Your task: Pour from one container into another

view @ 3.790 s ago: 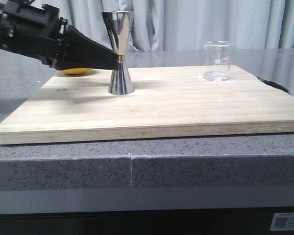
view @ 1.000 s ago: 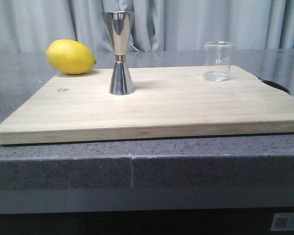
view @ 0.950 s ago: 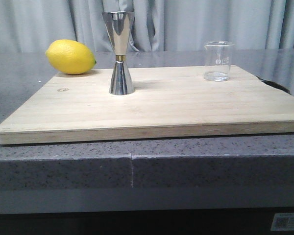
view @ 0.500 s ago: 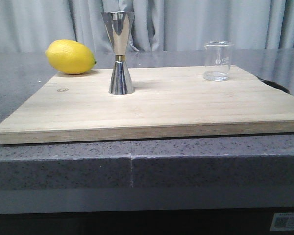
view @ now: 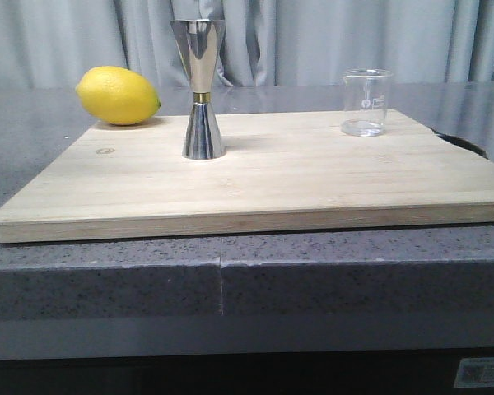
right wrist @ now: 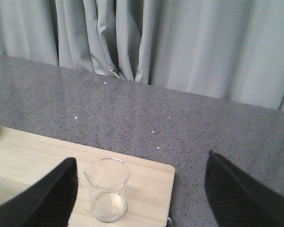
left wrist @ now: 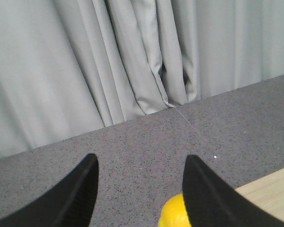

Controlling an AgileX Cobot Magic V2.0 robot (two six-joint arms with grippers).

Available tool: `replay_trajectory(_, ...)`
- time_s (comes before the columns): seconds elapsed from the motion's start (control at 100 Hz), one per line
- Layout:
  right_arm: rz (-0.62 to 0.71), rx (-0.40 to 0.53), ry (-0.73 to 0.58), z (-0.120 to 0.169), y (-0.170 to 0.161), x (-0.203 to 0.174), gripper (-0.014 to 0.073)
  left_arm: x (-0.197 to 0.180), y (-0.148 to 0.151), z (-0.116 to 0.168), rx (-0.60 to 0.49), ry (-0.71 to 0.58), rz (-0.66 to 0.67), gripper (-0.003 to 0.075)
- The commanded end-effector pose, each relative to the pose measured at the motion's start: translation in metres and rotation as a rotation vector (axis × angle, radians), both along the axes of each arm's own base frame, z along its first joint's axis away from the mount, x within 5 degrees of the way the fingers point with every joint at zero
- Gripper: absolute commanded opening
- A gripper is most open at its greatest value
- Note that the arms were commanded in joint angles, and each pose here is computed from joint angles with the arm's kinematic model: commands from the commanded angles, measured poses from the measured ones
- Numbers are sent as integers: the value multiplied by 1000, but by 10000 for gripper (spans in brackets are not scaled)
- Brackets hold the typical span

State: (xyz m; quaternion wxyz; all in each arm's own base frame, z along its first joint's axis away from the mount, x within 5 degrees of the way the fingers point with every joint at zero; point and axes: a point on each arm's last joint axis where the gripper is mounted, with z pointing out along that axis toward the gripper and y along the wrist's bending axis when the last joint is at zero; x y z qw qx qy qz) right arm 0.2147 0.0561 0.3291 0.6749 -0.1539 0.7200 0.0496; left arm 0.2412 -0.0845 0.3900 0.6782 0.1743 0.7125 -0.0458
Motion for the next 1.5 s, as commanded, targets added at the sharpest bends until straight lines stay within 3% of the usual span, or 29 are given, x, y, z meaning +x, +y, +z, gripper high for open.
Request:
replay_trajectory(0.0,12,0,-133,23,-1,-3,501,-8,0,16,-35,-44,-4,357)
replay_trajectory(0.36,7,-64,-193,33,-4,-14,499,-6,6,16,-36,-47,51,356)
replay_trajectory(0.68,-74,-81,-141,33,-20,-21,499,-5,9,16,-38,-47,85,311)
replay_trajectory(0.86,-67,-36,-246,44,-21,-31,495,-5,9,16,-69,-34,83,311)
replay_trajectory(1.09,-60,27,-322,54,-22,-39,405,-5,8,16,-75,-32,79,283)
replay_trajectory(1.19,-60,92,-316,56,-22,-41,405,-5,8,16,-75,-32,79,273)
replay_trajectory(1.49,-66,128,-269,44,-23,-38,405,-6,8,16,-75,-31,73,273)
